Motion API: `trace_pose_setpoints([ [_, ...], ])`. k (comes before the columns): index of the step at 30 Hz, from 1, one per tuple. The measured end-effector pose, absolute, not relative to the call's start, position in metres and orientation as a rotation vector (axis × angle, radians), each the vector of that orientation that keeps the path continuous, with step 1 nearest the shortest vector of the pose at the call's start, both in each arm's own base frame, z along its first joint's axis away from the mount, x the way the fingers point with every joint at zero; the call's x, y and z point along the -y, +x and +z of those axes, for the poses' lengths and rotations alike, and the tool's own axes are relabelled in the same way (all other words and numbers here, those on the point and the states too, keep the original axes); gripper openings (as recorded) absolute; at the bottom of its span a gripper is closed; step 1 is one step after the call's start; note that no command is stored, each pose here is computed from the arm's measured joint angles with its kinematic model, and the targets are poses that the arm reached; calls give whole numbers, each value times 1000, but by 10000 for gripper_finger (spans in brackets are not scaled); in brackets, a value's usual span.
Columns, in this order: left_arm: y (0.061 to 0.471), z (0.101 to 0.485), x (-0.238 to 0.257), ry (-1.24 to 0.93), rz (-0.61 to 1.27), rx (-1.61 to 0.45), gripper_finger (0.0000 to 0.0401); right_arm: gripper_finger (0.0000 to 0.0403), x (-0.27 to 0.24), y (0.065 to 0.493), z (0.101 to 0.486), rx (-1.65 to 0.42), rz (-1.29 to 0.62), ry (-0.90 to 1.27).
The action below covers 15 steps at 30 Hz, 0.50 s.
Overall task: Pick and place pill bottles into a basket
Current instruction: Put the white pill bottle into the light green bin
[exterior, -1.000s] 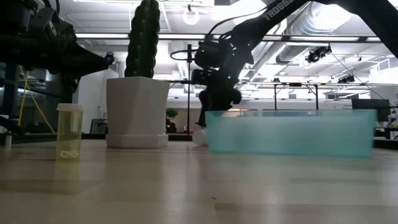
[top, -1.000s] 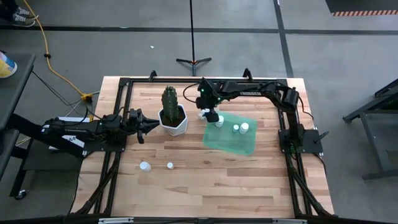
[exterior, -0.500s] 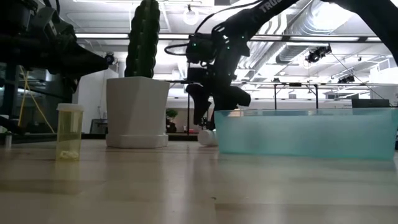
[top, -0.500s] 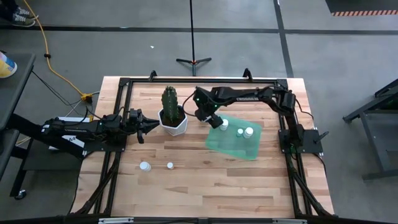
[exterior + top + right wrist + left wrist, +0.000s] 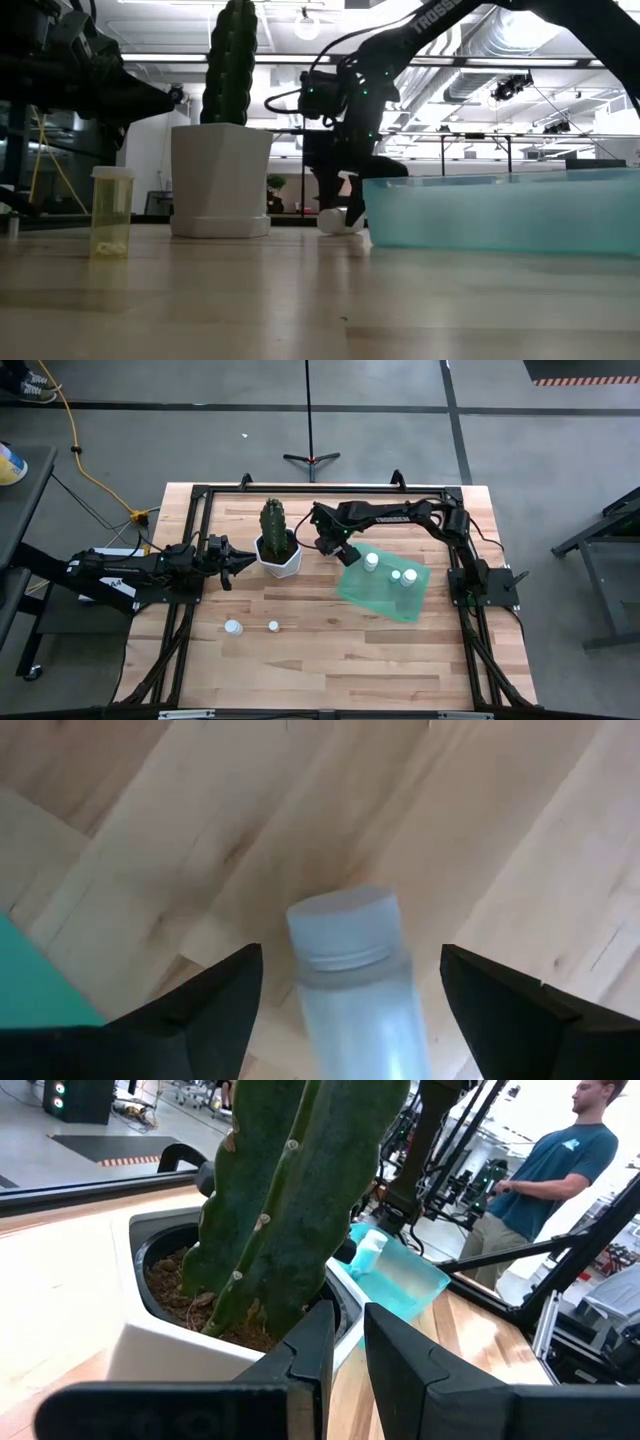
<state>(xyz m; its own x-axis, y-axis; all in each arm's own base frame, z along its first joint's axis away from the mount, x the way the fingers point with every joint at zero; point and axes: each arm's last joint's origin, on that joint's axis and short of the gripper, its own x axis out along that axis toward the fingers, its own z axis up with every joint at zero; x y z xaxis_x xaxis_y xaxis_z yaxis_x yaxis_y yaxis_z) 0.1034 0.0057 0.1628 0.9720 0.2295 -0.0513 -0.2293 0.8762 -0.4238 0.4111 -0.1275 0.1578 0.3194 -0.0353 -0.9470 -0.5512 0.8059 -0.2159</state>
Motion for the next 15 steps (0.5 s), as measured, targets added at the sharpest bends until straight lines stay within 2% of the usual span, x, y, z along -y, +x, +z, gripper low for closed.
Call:
trace_pose_setpoints([
  [7, 103, 163, -6, -443, 240, 0, 97, 294, 124, 415, 158, -1162, 394, -557],
  [15, 103, 163, -6, -443, 239, 1, 97, 260, 123, 415, 158, -1171, 388, -593],
])
